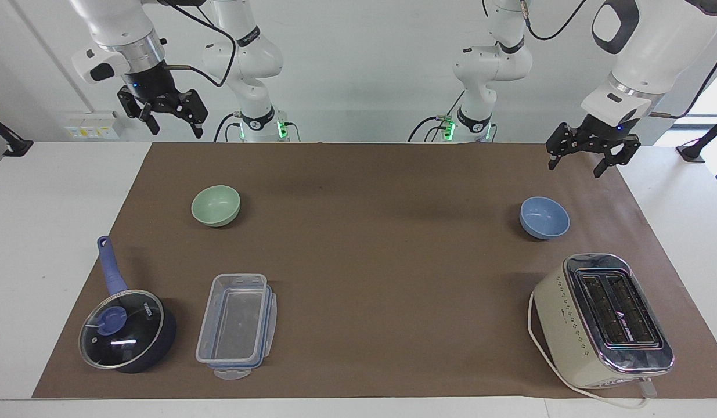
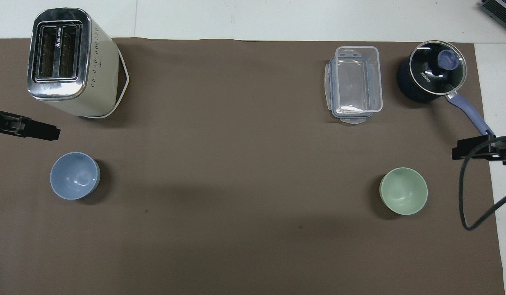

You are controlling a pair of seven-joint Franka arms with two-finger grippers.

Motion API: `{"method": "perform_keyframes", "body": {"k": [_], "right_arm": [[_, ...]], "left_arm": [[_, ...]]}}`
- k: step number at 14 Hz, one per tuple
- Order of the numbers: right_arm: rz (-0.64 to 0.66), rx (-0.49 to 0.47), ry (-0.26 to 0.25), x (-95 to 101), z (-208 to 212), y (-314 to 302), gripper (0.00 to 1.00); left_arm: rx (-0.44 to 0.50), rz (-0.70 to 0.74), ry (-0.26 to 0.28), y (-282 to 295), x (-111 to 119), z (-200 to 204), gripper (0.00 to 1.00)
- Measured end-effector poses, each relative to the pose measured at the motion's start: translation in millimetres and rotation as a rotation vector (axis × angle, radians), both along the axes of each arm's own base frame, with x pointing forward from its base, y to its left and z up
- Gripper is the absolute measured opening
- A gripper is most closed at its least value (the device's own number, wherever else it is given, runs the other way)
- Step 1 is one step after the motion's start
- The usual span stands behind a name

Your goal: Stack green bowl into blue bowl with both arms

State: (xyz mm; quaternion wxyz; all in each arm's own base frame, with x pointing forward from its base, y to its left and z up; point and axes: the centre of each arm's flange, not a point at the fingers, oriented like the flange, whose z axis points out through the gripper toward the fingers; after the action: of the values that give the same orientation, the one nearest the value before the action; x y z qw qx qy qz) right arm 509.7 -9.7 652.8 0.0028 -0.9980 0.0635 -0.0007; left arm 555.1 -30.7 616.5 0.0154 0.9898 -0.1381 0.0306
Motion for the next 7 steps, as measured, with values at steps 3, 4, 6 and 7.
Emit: {"method": "perform_keyframes", "body": {"k": [3, 4, 6, 7], "right_arm": [[0.000, 0.000, 0.000, 0.0, 0.0, 0.0, 1.00], [0.000, 0.000, 0.000, 0.0, 0.0, 0.0, 1.00], [0.000, 0.000, 0.000, 0.0, 0.0, 0.0, 1.00], [0.000, 0.000, 0.000, 0.0, 0.0, 0.0, 1.00]], "left_arm": [[0.000, -0.001, 0.000, -0.5, 0.0, 0.0, 1.00], [0.000, -0.002, 0.000, -1.0, -0.1, 0.0, 1.00], [0.000, -0.003, 0.000, -1.7, -0.1, 0.0, 1.00], [0.000, -0.003, 0.000, -1.8, -0.1, 0.0, 1.00]]}}
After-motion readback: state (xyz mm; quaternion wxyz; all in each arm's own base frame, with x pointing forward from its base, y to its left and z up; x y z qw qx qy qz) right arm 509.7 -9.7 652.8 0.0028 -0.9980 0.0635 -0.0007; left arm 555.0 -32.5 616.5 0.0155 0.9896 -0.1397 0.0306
